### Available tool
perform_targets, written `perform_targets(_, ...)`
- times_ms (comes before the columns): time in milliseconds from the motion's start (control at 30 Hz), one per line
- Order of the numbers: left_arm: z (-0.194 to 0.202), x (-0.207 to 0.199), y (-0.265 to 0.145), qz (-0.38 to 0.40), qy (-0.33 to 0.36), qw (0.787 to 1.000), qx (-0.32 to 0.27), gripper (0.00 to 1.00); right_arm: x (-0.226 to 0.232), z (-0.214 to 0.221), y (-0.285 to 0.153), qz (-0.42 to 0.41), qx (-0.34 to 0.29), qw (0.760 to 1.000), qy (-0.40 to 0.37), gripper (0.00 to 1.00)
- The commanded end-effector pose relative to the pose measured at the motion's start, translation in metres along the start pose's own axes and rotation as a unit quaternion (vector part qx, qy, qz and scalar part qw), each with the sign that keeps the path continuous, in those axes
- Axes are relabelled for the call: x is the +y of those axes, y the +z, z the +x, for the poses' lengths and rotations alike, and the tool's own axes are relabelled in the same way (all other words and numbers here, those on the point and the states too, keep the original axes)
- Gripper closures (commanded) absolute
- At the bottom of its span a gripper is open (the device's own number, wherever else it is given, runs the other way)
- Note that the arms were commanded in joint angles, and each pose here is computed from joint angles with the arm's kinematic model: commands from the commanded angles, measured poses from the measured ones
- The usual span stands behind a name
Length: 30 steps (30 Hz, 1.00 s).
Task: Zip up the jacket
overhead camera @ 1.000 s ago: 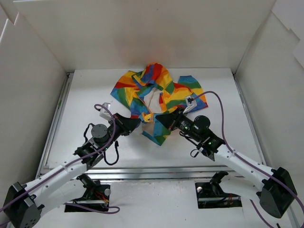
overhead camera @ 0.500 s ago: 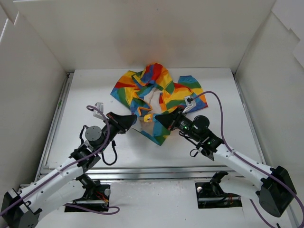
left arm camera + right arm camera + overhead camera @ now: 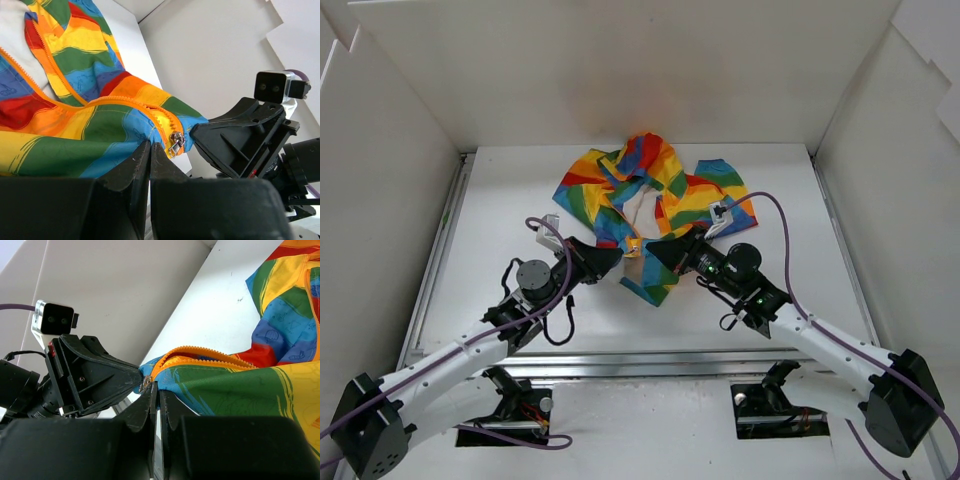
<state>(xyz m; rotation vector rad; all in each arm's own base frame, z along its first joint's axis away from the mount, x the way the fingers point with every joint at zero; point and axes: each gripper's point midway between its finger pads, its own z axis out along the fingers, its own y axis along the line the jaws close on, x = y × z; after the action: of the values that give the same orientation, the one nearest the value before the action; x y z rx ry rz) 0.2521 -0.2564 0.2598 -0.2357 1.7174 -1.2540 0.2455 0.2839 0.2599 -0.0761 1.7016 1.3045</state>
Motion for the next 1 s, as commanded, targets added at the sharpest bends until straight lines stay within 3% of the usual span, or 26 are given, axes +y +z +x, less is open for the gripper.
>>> perform_targets(0, -0.0278, -0.0519, -0.0017, 0.083, -0.003, 0.996, -0.039, 1.0, 0.0293, -0.0273, 0.0007, -0.056, -0.047, 0.997, -0.018, 1.0)
perform_targets(967, -0.0262, -0.0483, -0.0005, 0.077, -0.009, 0.996, -0.045, 1.0, 0.0359, -0.0314, -0.0071, -0.066, -0.056, 0.996, -0.02, 1.0)
